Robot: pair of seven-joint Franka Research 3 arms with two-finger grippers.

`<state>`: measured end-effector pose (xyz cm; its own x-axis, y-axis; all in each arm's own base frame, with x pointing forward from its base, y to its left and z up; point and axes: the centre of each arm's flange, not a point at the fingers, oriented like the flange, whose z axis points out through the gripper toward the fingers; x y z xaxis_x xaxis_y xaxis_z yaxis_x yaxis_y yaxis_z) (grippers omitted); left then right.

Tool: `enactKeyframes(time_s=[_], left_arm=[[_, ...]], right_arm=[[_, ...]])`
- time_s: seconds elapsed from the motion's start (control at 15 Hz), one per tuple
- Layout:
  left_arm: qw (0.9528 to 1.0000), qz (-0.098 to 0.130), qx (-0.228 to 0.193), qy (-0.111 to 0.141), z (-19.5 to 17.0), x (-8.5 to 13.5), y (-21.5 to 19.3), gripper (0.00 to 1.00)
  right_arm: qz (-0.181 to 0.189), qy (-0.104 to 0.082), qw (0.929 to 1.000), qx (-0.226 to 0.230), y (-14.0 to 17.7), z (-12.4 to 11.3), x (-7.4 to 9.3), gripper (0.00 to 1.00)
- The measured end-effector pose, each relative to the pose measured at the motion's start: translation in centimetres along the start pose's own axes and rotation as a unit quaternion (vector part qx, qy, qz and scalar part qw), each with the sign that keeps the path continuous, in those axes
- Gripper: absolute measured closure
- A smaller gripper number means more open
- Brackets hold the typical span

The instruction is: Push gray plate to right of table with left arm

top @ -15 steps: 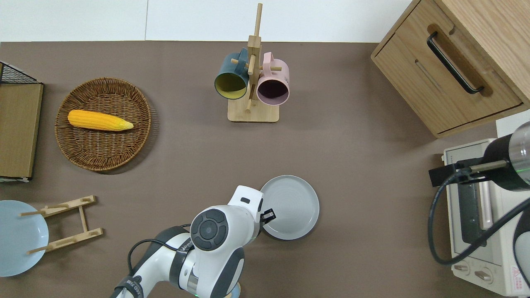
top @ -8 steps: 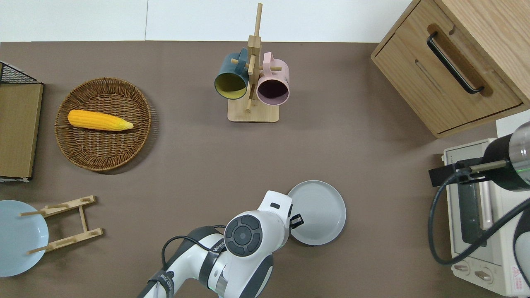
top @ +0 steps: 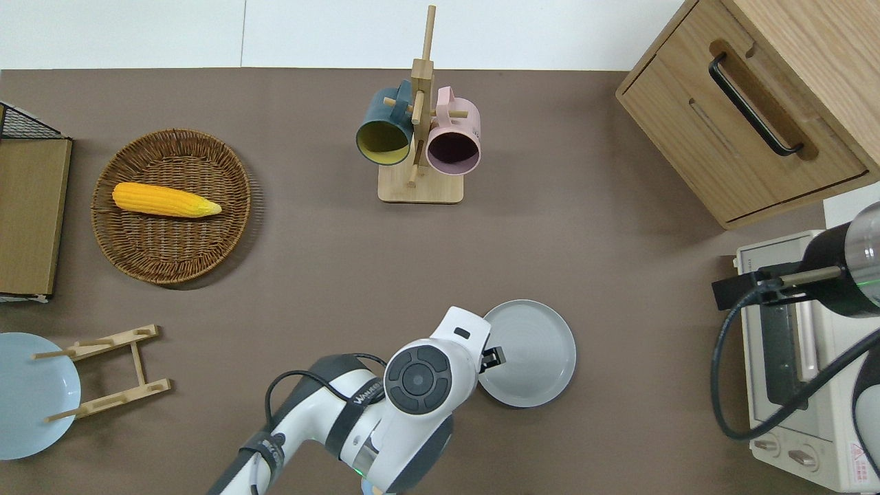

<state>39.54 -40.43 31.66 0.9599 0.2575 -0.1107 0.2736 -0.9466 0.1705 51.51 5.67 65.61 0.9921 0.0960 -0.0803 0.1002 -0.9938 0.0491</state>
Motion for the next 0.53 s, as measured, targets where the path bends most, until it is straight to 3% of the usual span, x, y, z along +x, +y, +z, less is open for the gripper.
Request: enactKeyframes(time_s=[0.2,0.53], left_arm=[[0.9981,0.014,0.052,0.029,-3.2,4.8,-3.3,0.0],[0.9926,0.088,0.08,0.023,-12.1,13.0,-13.6,0.0]], right_arm=[[0.0,0.0,1.0,0.0,0.0,0.0,0.0,0.0],[0.0,0.0,1.0,0.0,0.0,0.0,0.0,0.0]])
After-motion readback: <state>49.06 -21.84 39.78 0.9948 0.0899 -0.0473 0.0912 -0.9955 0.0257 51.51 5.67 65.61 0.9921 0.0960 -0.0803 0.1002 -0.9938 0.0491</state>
